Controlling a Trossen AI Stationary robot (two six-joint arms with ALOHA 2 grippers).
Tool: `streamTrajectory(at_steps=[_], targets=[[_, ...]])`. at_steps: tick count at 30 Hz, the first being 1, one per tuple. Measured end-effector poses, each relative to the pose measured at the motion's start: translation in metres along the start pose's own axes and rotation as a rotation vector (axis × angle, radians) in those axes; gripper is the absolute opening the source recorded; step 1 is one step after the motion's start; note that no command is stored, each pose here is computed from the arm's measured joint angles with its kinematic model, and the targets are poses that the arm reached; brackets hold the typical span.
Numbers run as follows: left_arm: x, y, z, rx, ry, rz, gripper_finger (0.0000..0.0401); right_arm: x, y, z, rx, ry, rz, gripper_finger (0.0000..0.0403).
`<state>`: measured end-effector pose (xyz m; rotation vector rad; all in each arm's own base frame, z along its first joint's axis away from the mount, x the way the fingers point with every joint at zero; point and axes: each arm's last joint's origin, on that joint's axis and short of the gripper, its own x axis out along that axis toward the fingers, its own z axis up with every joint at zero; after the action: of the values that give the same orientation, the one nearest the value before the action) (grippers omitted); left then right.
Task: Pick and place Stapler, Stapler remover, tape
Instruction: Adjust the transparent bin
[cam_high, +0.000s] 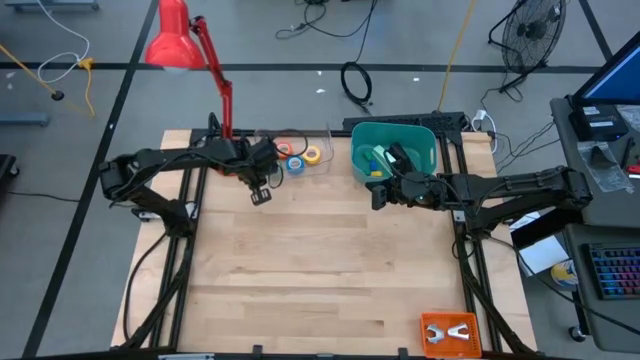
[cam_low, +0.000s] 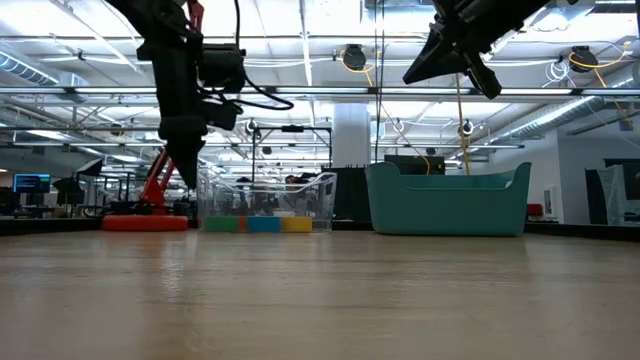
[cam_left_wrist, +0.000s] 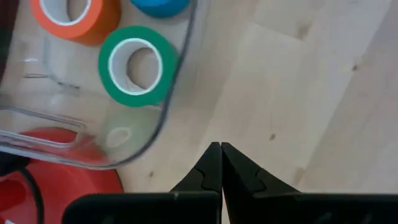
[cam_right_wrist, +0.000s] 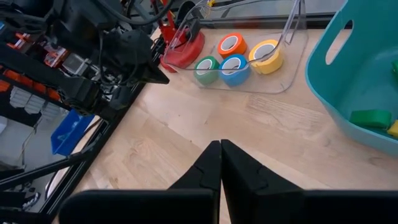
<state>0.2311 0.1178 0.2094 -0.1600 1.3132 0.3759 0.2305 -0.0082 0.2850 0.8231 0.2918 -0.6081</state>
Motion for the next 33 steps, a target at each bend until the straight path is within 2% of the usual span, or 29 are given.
streamTrajectory(at_steps=[26, 30, 33], targets=[[0.006, 0.037, -0.005, -0.072, -0.028, 0.085, 0.0000, 0.000, 0.000, 0.000, -0.001, -0.001, 0.000, 0.0000], [0.006, 0.038, -0.005, -0.077, -0.029, 0.074, 0.0000, 0.000, 0.000, 0.000, -0.001, -0.001, 0.000, 0.0000], [0.006, 0.036, -0.005, -0.084, -0.042, 0.018, 0.0000, 0.000, 0.000, 0.000, -0.001, -0.001, 0.000, 0.0000]])
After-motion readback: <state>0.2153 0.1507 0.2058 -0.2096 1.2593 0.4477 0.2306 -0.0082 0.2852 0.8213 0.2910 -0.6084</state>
